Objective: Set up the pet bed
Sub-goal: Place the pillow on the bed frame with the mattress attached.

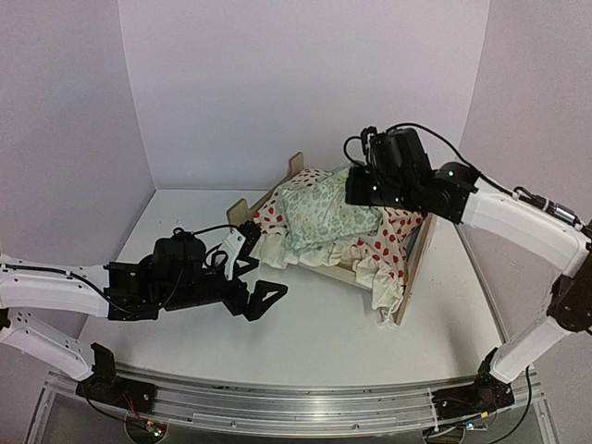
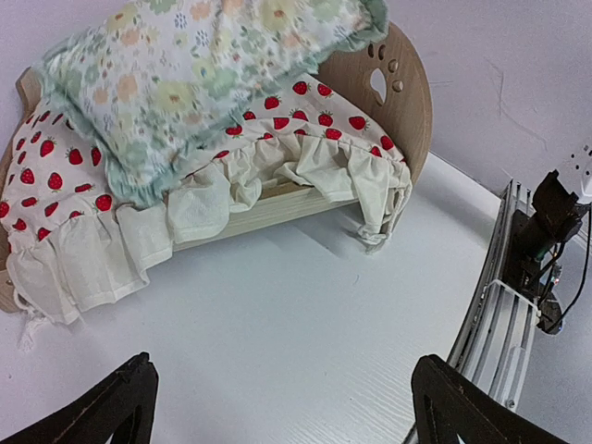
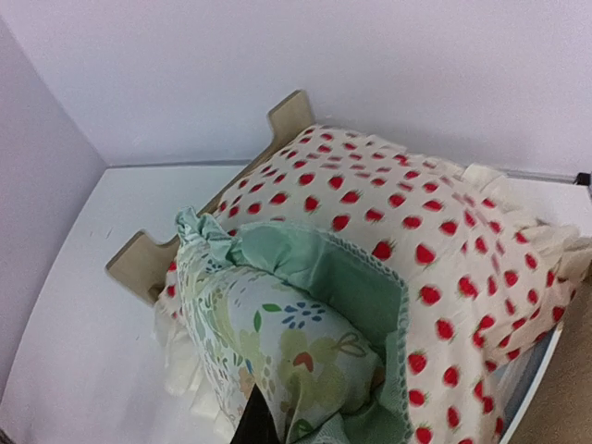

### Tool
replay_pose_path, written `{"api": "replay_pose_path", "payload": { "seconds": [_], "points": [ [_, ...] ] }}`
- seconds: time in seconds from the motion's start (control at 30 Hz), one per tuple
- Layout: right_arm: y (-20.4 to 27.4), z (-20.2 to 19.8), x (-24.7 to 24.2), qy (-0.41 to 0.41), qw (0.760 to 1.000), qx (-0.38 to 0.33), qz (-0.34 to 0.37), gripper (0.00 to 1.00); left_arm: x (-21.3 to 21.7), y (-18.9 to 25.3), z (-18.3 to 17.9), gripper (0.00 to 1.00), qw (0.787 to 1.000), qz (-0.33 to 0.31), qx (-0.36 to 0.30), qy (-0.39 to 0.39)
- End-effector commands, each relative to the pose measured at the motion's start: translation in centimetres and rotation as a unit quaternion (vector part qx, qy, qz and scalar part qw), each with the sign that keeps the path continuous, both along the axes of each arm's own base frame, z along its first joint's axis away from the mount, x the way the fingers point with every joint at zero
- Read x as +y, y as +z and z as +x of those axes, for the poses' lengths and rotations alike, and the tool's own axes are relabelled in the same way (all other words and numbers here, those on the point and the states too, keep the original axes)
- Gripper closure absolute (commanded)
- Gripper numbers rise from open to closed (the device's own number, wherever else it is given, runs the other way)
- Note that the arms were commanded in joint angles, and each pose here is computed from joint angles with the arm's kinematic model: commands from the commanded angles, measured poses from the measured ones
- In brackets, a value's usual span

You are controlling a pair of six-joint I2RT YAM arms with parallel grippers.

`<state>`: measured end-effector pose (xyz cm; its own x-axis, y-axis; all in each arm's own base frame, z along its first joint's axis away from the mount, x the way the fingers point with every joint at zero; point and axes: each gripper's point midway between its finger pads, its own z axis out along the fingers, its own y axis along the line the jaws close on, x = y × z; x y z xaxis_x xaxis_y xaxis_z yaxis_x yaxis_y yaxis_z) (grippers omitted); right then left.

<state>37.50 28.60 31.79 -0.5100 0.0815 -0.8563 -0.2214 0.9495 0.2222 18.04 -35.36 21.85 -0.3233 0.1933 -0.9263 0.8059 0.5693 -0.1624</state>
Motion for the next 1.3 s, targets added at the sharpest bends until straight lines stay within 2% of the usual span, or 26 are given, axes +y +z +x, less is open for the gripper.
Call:
{"api": "replay_pose_path", "payload": {
  "seconds": [0.0, 0.13, 0.2, 0.27, 0.4, 0.5, 0.67, 0.8, 0.9, 1.07, 1.27],
  "points": [
    [4.4, 3.1, -2.5, -0.003, 1.000, -0.009, 0.003, 1.00, -0.2, 0.9, -0.1, 0.04, 1.000, -0.018, 0.006, -0.002],
    [5.9, 3.5, -4.9, -0.025, 0.999, -0.045, -0.015, 1.00, -0.3, 0.5, -0.2, 0.04, 1.000, -0.019, 0.008, -0.007],
    [7.5, 3.9, -5.3, -0.013, 0.995, -0.085, -0.056, 1.00, -0.6, 0.4, -0.2, 0.05, 1.000, -0.015, 0.007, -0.012],
    [9.0, 3.8, -4.8, 0.028, 0.992, -0.094, -0.076, 1.00, -1.0, 0.4, -0.3, 0.05, 1.000, -0.008, 0.008, -0.019],
    [10.6, 2.5, -5.0, 0.136, 0.984, -0.075, -0.089, 1.00, -1.2, 0.5, -0.3, 0.06, 1.000, 0.005, 0.004, -0.026],
    [10.4, 2.0, -6.6, 0.158, 0.981, -0.048, -0.100, 1.00, -1.3, 0.9, -0.3, 0.06, 0.999, 0.016, 0.000, -0.029],
    [7.2, 1.1, -7.1, 0.211, 0.967, -0.001, -0.142, 1.00, -1.8, 1.0, -0.2, 0.06, 0.999, 0.026, -0.007, -0.039],
    [4.4, -0.3, -7.0, 0.280, 0.942, 0.053, -0.178, 1.00, -2.5, 0.3, -0.2, 0.07, 0.998, 0.038, 0.000, -0.048],
    [3.3, -0.2, -7.2, 0.304, 0.930, 0.062, -0.199, 1.00, -2.9, -0.1, -0.2, 0.07, 0.998, 0.044, 0.004, -0.051],
    [1.1, 2.2, -8.0, 0.298, 0.919, 0.075, -0.248, 1.00, -3.9, -0.8, 0.2, 0.08, 0.997, 0.054, 0.004, -0.055],
    [-6.0, 5.8, -8.9, 0.314, 0.878, 0.127, -0.339, 1.00, -5.3, -1.9, 0.8, 0.08, 0.996, 0.067, 0.003, -0.059]
  ]
}}
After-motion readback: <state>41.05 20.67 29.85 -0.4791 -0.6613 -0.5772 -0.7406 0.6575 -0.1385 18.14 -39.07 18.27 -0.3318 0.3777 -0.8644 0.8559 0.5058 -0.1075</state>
